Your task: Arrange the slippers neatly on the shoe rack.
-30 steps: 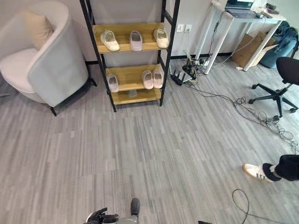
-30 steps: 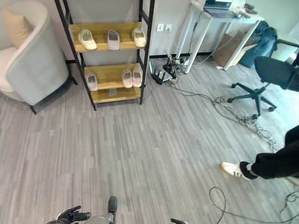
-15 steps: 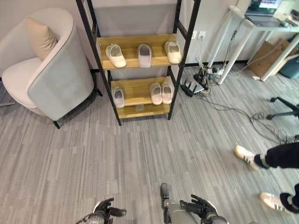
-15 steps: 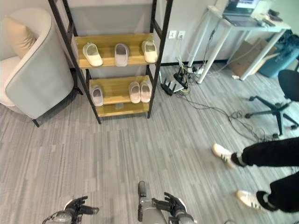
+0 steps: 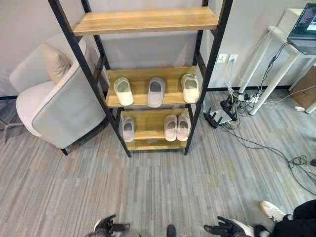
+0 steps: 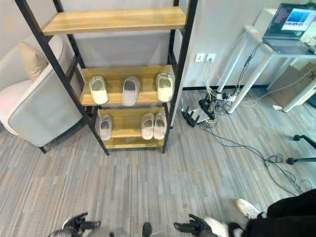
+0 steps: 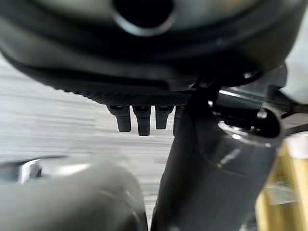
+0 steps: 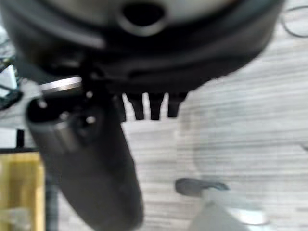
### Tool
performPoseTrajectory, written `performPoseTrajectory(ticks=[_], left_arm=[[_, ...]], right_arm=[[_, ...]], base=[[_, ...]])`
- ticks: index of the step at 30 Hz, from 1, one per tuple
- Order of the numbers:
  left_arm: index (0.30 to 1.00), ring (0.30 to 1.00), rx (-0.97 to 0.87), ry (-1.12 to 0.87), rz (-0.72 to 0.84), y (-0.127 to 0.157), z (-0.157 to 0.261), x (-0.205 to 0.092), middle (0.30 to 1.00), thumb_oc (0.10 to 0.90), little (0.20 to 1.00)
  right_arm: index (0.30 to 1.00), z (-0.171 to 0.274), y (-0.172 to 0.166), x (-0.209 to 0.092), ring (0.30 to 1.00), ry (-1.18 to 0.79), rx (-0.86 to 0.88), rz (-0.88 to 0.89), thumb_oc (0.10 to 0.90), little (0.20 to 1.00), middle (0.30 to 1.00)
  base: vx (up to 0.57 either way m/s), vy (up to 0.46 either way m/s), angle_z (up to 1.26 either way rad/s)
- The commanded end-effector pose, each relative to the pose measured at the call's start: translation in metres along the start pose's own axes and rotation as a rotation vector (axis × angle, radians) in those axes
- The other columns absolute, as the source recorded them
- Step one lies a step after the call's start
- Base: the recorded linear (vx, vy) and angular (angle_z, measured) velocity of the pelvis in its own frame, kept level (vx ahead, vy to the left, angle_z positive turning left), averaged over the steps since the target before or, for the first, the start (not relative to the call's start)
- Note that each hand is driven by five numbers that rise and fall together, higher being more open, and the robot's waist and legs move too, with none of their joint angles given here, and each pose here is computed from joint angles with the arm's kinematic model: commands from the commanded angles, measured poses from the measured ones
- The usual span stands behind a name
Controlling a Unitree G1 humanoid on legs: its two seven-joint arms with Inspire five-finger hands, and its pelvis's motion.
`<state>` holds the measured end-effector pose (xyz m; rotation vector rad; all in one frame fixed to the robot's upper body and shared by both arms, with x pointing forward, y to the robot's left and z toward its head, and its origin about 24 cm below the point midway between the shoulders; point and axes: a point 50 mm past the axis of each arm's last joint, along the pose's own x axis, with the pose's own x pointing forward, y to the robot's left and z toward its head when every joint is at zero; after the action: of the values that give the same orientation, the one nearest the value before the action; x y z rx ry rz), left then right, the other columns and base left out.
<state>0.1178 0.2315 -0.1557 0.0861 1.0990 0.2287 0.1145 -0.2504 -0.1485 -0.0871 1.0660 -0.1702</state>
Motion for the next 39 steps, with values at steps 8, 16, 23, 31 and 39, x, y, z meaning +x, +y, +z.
performPoseTrajectory(ticks=[8, 16, 23, 31, 39], left_arm=[[0.900, 0.900, 0.045, 0.159, 0.025, 0.007, -0.047, -0.010, 0.900, 0.800, 0.900], [0.900, 0.900, 0.055, 0.125, 0.060, 0.019, -0.033, -0.007, 0.900, 0.800, 0.900], [0.900, 0.900, 0.074, 0.103, 0.069, 0.023, -0.028, -0.006, 0.900, 0.800, 0.900], [0.900, 0.900, 0.080, 0.145, 0.052, 0.019, -0.043, -0.009, 0.900, 0.800, 0.900], [0.900, 0.900, 0.348, 0.052, -0.137, -0.030, -0.017, -0.004, 0.900, 0.800, 0.900]], right_arm=[[0.900, -0.047, -0.001, -0.013, 0.900, 0.124, -0.117, 0.010, 0.800, 0.900, 0.900], [0.900, -0.030, 0.003, -0.008, 0.900, 0.067, -0.013, 0.025, 0.800, 0.900, 0.900], [0.900, -0.012, 0.006, -0.005, 0.900, -0.007, -0.021, 0.027, 0.800, 0.900, 0.900], [0.900, -0.011, 0.014, -0.006, 0.900, -0.030, -0.058, 0.069, 0.800, 0.900, 0.900], [0.900, -0.042, 0.027, -0.008, 0.900, 0.140, -0.055, 0.105, 0.800, 0.900, 0.900]], base=[[0.44, 0.131, -0.35], [0.21, 0.146, -0.18], [0.21, 0.028, 0.21], [0.10, -0.064, 0.30], [0.01, -0.059, 0.13]])
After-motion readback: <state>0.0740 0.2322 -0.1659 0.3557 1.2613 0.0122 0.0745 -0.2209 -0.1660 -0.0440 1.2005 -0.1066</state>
